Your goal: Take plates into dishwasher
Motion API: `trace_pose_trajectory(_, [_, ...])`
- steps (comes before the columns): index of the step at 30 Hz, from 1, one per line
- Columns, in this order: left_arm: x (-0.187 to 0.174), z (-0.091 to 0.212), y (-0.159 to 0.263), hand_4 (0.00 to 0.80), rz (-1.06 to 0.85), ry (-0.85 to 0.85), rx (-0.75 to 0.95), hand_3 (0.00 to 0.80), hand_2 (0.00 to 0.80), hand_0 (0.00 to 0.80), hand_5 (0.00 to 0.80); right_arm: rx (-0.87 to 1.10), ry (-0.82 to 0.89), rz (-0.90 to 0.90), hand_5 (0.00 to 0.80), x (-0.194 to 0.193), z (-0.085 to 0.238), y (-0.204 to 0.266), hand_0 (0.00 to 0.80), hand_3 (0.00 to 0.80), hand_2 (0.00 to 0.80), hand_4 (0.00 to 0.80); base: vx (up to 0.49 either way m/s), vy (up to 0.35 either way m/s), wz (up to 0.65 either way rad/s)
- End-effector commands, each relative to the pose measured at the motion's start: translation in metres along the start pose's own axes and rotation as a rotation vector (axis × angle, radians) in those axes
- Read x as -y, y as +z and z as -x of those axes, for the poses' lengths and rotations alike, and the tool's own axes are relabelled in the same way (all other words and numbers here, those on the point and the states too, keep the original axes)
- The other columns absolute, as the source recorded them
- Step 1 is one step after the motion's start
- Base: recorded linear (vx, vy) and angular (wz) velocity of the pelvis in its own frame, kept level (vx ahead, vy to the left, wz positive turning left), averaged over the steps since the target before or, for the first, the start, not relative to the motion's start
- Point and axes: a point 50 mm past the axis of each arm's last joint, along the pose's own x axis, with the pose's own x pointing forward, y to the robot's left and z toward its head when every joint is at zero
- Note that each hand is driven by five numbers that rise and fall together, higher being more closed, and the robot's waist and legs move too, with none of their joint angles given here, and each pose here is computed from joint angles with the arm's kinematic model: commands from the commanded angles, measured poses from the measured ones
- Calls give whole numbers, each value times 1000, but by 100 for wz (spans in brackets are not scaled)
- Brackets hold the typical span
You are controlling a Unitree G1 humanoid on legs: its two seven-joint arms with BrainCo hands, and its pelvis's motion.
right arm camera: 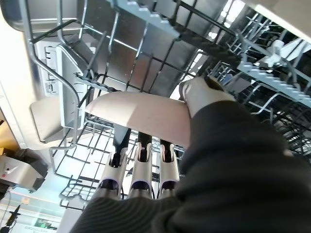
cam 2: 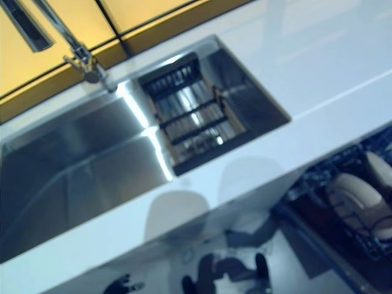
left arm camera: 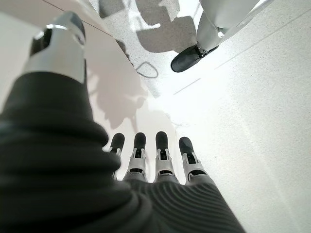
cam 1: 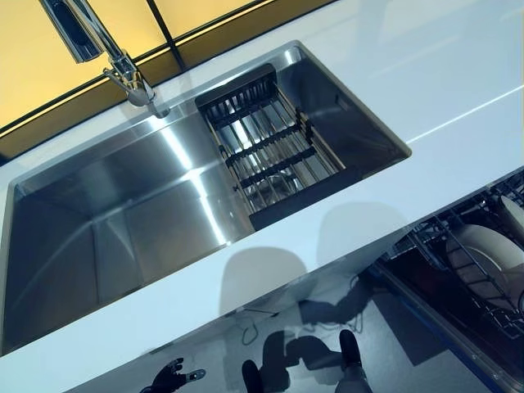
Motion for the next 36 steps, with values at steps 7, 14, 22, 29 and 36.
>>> trace_pose_trajectory(7, [-18, -1, 6, 0, -57, 28, 9, 0, 0, 0, 0, -69, -49, 52, 800, 22, 0, -10, 800, 800, 800, 800, 1, -3, 0])
trace_pose_trajectory(14, [-17, -1, 6, 0, -65, 27, 5, 0, 0, 0, 0, -142, -124, 5, 72, 27, 1, -23, 72, 72, 72, 72, 0, 0, 0])
trace_pose_trajectory(22, [-15, 0, -1, 0, -62, 18, -16, 0, 0, 0, 0, -88, -148, 5, 0, 30, 2, -13, 0, 0, 0, 0, 24, 10, 0])
trace_pose_trajectory(29, [-16, 1, -9, 0, -60, 36, -48, 0, 0, 0, 0, -71, -123, 28, 0, 28, 2, -9, 0, 0, 0, 0, 35, 19, -1])
trace_pose_trajectory(36, [-20, 3, -17, 0, -71, 59, -87, 0, 0, 0, 0, -77, -76, 46, 0, 20, 3, -17, 0, 0, 0, 0, 56, -5, -2])
